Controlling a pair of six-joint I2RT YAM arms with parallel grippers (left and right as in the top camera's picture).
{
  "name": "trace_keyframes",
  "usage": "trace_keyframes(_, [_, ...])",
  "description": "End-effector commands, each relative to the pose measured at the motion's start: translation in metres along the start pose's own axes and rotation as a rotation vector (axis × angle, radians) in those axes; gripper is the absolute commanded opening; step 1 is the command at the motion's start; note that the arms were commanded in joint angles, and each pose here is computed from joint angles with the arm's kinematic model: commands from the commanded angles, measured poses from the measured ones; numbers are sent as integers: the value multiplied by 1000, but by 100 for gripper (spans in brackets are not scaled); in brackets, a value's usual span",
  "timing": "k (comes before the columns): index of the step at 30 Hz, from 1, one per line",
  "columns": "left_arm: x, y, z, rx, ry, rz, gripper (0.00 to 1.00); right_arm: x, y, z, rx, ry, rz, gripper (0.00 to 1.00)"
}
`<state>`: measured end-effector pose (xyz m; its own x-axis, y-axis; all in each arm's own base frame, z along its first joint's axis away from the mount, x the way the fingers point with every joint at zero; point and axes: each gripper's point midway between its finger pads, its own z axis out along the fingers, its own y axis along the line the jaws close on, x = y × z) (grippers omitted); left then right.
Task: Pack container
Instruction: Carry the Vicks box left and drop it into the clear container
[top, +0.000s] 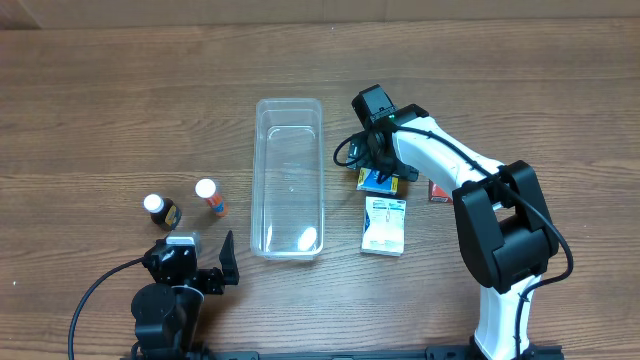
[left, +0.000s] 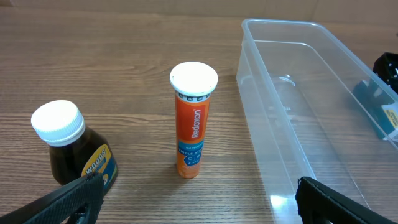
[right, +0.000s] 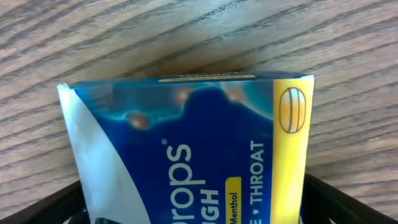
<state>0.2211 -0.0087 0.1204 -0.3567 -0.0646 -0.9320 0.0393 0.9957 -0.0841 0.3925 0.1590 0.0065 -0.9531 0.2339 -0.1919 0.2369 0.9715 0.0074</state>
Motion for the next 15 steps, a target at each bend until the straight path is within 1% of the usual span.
trace_keyframes(1, [-1, -1, 0, 7, -5, 12, 100, 2, 4, -5, -22, 16, -1, 87])
trace_keyframes(2, [-1, -1, 0, 7, -5, 13, 100, -3, 14, -19, -61, 3, -48, 82])
trace_keyframes(3, [-1, -1, 0, 7, -5, 12, 100, -11, 21, -40, -82, -26, -78, 79])
trace_keyframes(4, [-1, -1, 0, 7, -5, 13, 100, -21, 33, -77, -124, -81, -115, 73])
trace_keyframes(5, [-1, -1, 0, 7, -5, 12, 100, -25, 41, -103, -151, -119, -131, 70])
trace_keyframes(7, [-1, -1, 0, 7, -5, 12, 100, -29, 61, -161, -228, -213, -163, 68])
trace_keyframes(9, [-1, -1, 0, 7, -5, 12, 100, -21, 95, -214, -331, -309, -244, 68])
trace_keyframes(11, [-1, -1, 0, 7, -5, 12, 100, -5, 123, -222, -380, -331, -300, 69])
trace_keyframes(12, [-1, -1, 0, 7, -5, 12, 100, 5, 137, -216, -393, -323, -319, 69])
trace_keyframes(13, [-1, -1, 0, 7, -5, 12, 100, 14, 148, -201, -393, -304, -323, 69])
trace_keyframes(15, [-1, -1, 0, 7, -5, 12, 100, 19, 162, -155, -364, -244, -305, 70])
